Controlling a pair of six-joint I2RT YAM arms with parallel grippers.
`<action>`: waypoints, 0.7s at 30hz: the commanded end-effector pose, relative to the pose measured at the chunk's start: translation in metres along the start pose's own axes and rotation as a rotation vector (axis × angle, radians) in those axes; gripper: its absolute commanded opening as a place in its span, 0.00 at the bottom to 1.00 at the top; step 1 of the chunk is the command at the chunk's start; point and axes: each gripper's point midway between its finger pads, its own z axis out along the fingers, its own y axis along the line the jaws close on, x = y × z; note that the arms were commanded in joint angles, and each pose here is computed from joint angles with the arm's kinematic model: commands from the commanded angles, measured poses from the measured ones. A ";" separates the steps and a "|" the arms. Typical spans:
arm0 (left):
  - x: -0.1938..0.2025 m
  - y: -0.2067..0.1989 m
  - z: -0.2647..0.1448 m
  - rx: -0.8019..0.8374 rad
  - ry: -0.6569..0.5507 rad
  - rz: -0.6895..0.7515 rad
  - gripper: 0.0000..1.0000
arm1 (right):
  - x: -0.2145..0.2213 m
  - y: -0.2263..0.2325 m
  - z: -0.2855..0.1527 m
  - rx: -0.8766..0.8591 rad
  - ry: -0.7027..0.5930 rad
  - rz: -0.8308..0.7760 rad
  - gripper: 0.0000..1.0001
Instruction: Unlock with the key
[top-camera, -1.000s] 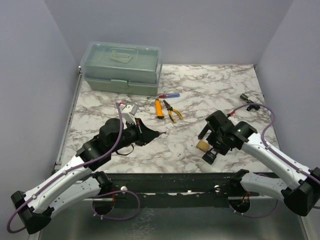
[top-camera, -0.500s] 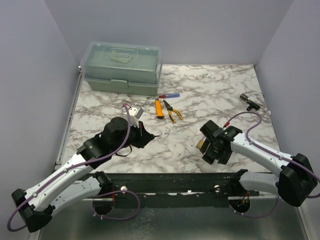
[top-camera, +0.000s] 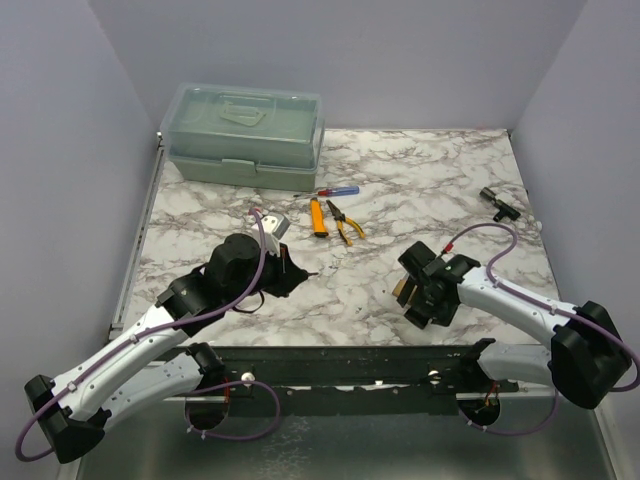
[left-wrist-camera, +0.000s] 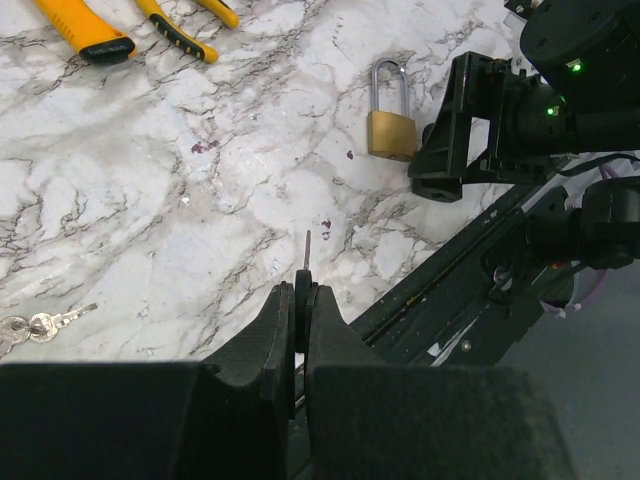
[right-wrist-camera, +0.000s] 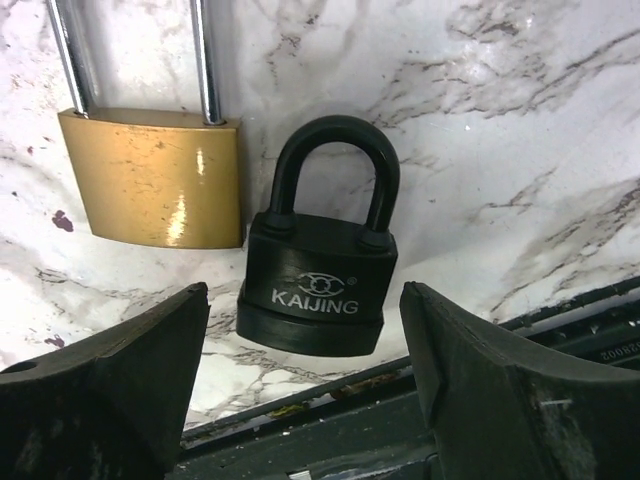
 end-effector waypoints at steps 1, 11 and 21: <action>-0.005 0.003 -0.001 -0.021 -0.010 0.012 0.00 | -0.007 0.000 0.004 -0.018 -0.029 0.000 0.83; -0.004 0.005 0.002 -0.032 -0.004 0.014 0.00 | -0.005 -0.013 0.012 0.035 -0.007 0.037 0.66; -0.004 0.006 0.002 -0.035 -0.003 0.016 0.00 | 0.003 -0.014 0.021 0.059 0.026 0.045 0.63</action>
